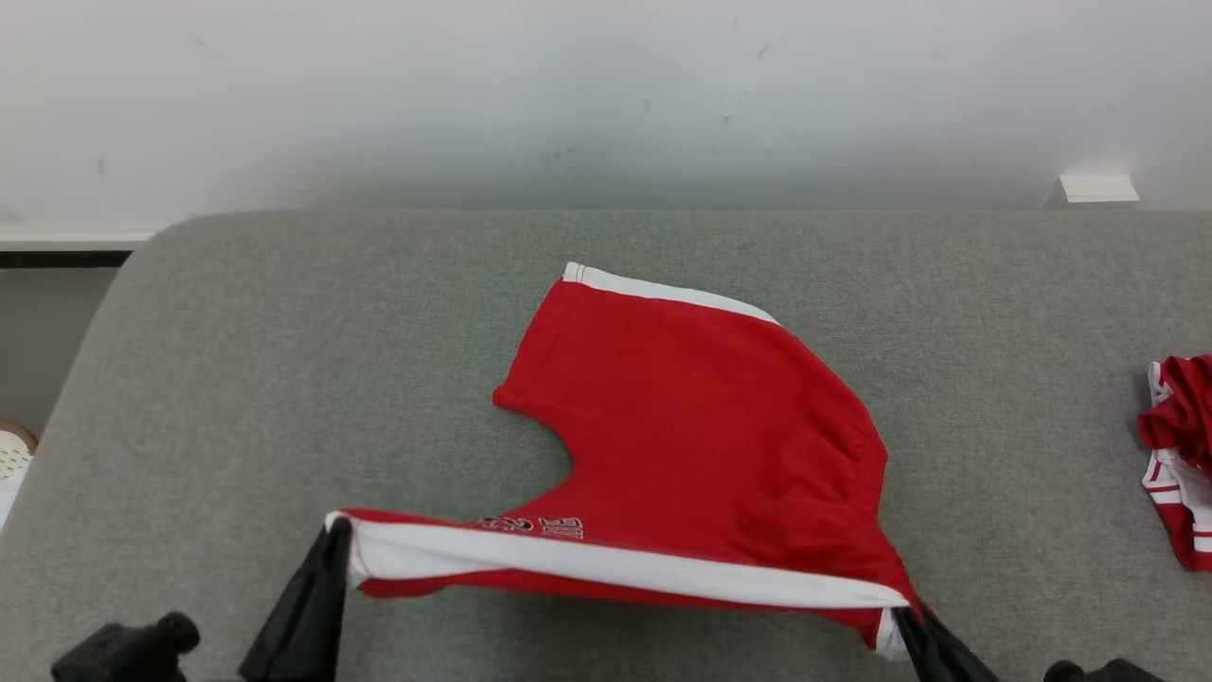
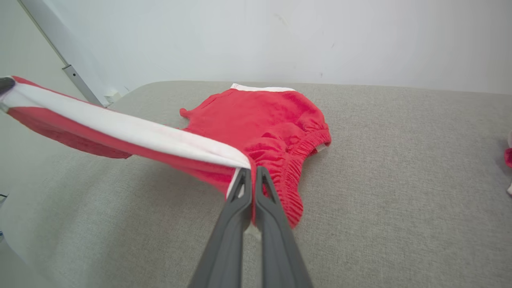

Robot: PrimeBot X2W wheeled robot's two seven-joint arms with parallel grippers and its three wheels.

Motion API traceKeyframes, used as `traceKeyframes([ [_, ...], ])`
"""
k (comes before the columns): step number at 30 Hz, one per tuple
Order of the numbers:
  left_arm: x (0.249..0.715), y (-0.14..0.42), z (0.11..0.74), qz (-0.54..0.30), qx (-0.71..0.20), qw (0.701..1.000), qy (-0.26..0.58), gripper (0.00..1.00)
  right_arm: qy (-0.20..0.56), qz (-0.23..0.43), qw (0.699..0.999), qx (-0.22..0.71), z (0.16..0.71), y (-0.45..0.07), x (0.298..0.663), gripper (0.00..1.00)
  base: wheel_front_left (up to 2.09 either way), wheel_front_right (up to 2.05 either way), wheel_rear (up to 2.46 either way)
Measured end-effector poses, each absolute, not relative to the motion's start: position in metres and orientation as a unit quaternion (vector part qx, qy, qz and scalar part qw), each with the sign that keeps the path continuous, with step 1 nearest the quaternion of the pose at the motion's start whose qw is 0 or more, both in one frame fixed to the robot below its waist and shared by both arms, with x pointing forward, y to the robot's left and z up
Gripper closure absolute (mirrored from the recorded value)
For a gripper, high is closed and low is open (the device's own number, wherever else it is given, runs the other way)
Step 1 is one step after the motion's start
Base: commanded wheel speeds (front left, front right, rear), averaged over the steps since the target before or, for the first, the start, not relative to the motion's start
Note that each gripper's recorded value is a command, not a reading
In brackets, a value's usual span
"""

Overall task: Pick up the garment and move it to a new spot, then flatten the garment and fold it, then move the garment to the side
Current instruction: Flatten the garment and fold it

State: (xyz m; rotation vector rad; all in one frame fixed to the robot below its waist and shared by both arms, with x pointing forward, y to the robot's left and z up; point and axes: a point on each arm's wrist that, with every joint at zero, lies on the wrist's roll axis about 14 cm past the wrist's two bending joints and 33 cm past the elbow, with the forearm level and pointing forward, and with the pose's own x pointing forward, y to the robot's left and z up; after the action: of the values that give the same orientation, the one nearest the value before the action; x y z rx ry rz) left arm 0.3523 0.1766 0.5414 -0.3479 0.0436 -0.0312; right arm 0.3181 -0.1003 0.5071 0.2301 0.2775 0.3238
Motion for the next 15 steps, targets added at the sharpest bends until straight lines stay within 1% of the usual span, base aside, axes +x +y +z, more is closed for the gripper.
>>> traceKeyframes([
  [4,0.380,0.171,0.530,-0.045,-0.178,0.982,0.053,1.00,0.139,0.160,0.970,0.118,0.505,-0.101,0.339,1.00,0.00,0.00,0.00],
  [6,0.401,0.166,0.524,-0.065,-0.175,0.980,0.069,1.00,0.141,0.157,0.971,0.116,0.500,-0.103,0.356,1.00,0.00,0.00,0.00],
  [9,0.442,0.156,0.515,-0.102,-0.173,0.974,0.101,1.00,0.138,0.160,0.971,0.112,0.496,-0.102,0.390,1.00,0.00,0.00,0.00],
  [15,0.530,0.146,0.494,-0.148,-0.125,0.967,0.164,1.00,0.154,0.166,0.968,0.109,0.476,-0.099,0.458,1.00,0.00,0.00,0.00],
])
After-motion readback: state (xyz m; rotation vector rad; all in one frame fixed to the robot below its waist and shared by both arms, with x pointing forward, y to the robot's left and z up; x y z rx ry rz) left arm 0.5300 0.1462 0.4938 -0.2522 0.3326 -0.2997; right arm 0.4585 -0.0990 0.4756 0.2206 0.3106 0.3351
